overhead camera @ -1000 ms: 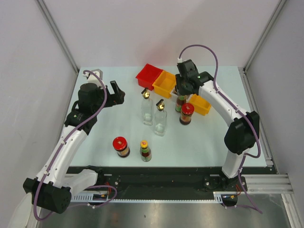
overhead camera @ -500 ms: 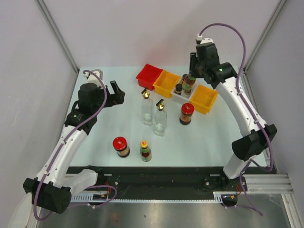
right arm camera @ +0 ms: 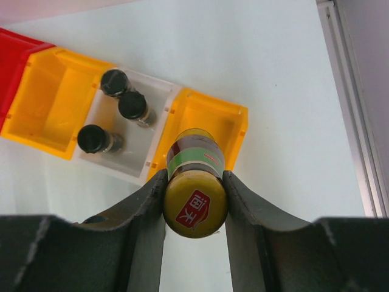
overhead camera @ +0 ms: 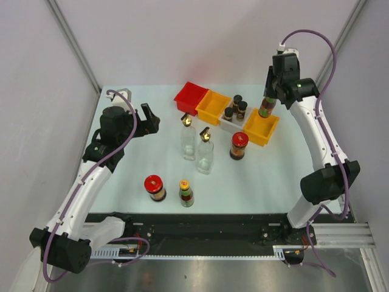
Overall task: Organize the condiment bottles
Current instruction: Place the bottle in the storage box.
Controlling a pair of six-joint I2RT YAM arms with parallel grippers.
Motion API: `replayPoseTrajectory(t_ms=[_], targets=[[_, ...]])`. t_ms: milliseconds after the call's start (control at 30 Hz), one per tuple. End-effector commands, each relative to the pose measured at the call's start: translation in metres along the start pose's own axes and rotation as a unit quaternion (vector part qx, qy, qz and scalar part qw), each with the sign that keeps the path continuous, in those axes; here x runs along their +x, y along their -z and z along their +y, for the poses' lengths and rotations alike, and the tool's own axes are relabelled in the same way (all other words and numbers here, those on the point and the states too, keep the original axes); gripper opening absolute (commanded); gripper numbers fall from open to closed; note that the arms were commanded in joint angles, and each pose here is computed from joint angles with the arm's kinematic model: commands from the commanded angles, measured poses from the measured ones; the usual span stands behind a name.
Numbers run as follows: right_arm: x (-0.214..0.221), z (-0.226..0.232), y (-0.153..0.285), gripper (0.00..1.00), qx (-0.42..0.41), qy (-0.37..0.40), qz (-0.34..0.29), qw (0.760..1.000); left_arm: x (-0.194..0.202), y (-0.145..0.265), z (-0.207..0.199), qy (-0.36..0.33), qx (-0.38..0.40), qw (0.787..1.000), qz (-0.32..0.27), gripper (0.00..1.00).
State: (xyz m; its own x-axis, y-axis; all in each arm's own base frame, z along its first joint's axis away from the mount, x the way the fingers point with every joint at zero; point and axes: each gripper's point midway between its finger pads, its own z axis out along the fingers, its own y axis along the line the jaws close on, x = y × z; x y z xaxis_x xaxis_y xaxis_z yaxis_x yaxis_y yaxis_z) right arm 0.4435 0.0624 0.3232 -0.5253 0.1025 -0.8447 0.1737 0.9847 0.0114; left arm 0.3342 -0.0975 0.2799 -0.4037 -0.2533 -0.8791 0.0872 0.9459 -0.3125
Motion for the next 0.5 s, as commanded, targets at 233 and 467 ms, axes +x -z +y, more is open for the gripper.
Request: replayPoseTrajectory(t_ms=[233, 467], targets=[[0.002, 0.006, -0.06, 0.0, 0.007, -0.015, -0.007, 1.0, -0.005, 0.0, 0.001, -0.008, 0.0, 1.0, -0.011, 1.0], [0.011, 0.004, -0.087, 0.0, 0.019, -0.018, -0.004, 1.0, -0.004, -0.002, 0.002, -0.008, -0.001, 1.0, -0.008, 1.0]])
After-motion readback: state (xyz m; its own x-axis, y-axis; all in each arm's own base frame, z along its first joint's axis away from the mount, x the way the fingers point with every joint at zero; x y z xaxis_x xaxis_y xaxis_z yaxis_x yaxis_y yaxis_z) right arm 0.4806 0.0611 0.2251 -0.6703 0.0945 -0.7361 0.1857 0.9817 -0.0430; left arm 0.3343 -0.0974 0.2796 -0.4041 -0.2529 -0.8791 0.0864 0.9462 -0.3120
